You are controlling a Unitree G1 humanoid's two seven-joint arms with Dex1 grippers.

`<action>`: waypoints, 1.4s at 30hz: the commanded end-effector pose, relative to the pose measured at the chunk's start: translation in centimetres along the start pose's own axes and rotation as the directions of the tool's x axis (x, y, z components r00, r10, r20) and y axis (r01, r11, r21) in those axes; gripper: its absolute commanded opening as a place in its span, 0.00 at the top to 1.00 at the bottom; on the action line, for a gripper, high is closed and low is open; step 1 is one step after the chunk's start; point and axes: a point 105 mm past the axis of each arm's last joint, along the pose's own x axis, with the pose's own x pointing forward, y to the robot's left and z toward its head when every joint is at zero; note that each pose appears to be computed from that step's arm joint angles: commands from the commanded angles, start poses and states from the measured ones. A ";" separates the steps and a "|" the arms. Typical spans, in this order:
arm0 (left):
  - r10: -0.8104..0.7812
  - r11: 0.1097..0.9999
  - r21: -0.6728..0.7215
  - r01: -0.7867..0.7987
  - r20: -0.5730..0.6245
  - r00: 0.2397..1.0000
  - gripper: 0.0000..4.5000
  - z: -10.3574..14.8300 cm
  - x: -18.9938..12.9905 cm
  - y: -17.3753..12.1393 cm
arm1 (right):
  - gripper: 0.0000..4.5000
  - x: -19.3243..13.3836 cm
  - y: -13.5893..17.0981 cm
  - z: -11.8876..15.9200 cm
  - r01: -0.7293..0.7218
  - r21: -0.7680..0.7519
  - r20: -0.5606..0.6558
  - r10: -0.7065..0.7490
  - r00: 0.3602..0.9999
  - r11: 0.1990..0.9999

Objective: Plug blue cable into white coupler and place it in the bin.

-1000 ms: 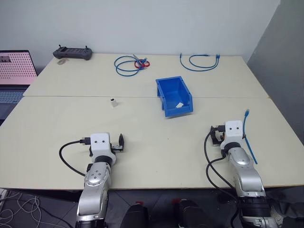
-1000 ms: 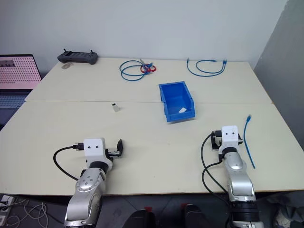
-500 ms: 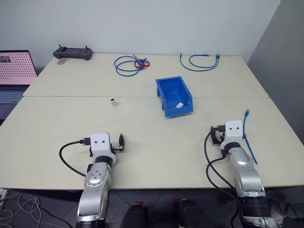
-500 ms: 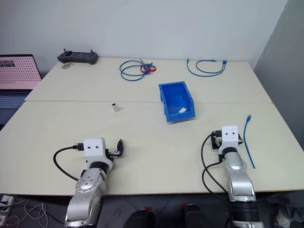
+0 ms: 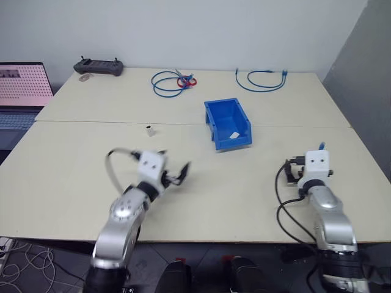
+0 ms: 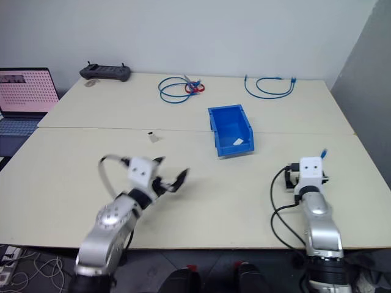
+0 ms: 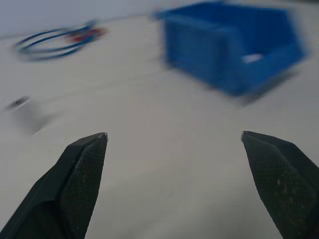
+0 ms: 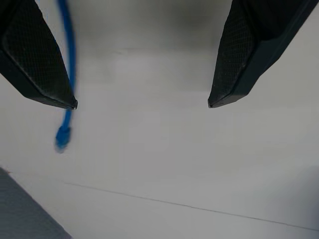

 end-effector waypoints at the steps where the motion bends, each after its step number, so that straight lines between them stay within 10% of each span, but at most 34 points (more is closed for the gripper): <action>1: -0.329 0.944 -0.006 0.330 0.016 0.944 0.00 1.3 1.5 -3.2 | 0.01 1.3 -2.3 0.7 0.012 0.027 -0.024 -0.011 1.000 1.000; 17: -0.619 0.776 0.133 0.617 -0.033 0.785 0.00 1.4 6.3 -4.6 | 0.01 6.2 -3.3 -4.1 -0.055 0.278 -0.288 0.138 0.948 0.959; 36: -0.569 0.813 0.124 0.568 -0.035 0.822 0.00 0.9 5.1 -3.8 | 0.97 6.1 -0.4 -5.2 -0.185 0.242 -0.296 0.254 0.921 0.952; 42: -0.590 0.798 0.106 0.593 -0.059 0.805 0.00 -0.2 3.2 -4.7 | 0.99 5.0 0.6 -4.0 -0.366 0.040 -0.227 0.365 0.903 0.930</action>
